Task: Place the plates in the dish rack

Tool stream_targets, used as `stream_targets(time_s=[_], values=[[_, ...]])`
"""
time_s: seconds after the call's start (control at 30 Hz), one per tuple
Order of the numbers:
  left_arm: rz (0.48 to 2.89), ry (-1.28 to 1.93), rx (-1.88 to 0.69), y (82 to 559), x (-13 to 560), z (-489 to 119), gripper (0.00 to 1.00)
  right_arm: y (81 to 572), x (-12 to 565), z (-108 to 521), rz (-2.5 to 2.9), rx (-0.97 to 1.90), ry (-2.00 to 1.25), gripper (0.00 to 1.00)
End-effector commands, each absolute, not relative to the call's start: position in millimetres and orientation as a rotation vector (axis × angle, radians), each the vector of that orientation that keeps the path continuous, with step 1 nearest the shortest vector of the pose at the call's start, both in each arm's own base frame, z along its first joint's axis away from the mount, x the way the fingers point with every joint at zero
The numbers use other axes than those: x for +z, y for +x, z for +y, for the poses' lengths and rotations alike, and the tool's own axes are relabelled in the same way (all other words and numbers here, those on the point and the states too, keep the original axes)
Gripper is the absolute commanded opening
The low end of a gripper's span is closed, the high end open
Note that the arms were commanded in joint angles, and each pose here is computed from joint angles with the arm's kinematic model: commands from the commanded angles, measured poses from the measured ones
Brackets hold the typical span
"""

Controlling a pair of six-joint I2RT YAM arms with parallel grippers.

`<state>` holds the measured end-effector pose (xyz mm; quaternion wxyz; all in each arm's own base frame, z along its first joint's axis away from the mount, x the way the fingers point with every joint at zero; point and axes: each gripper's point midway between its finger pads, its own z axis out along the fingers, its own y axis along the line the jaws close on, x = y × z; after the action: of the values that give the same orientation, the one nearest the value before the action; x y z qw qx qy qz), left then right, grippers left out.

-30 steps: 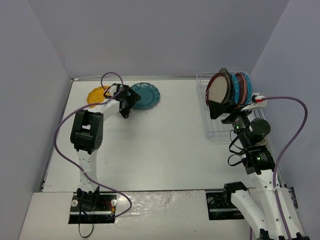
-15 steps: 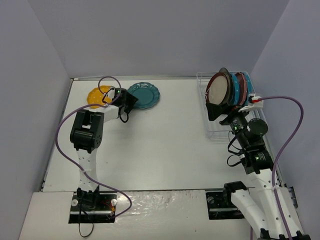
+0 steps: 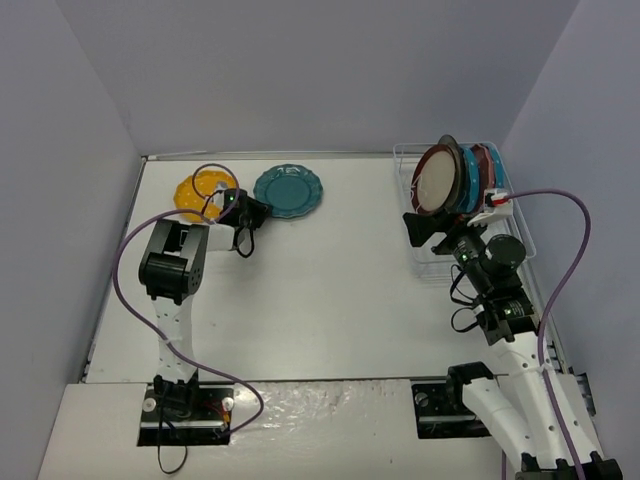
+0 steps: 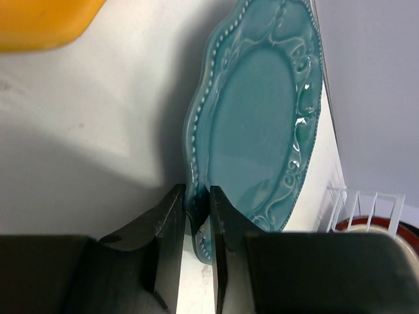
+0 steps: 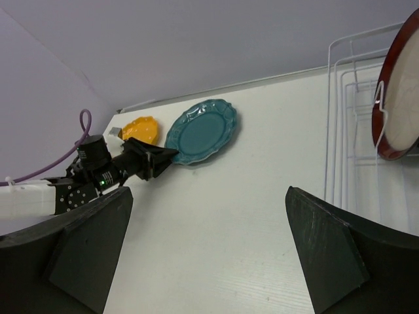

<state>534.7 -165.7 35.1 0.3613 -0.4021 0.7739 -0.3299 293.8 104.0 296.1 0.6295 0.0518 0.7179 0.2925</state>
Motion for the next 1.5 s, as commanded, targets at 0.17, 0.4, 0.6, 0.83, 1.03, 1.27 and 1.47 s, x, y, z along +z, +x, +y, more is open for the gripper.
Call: stream_targets(time_s=[0.17, 0.4, 0.6, 0.83, 1.03, 1.27, 1.47], values=[[2.252, -0.957, -0.825, 407.6, 9.1, -162.3, 0.0, 298.7, 237.9, 179.9, 1.771, 0.948, 0.108, 1.0], [2.249, -0.911, -0.903, 343.2, 21.7, -159.7, 0.0, 286.6, 188.7, 228.1, 1.837, 1.056, 0.154, 1.0], [2.17, -0.87, -0.995, 314.0, 57.7, -158.1, 0.0, 280.2, 148.6, 253.1, 1.903, 1.106, 0.237, 1.0], [2.029, -0.812, -1.06, 300.5, 117.8, -154.3, 0.0, 278.2, 114.1, 273.1, 1.951, 1.189, 0.315, 1.0], [1.961, -0.852, -1.155, 296.6, 136.9, -158.8, 0.0, 273.6, 103.3, 300.5, 1.961, 1.363, 0.345, 1.0], [1.908, -0.894, -1.258, 296.7, 142.6, -167.4, 0.0, 269.3, 91.0, 321.1, 1.953, 1.518, 0.383, 1.0], [1.86, -0.903, -1.319, 293.8, 156.7, -171.0, 0.0, 267.8, 80.8, 334.4, 1.968, 1.576, 0.399, 1.0]])
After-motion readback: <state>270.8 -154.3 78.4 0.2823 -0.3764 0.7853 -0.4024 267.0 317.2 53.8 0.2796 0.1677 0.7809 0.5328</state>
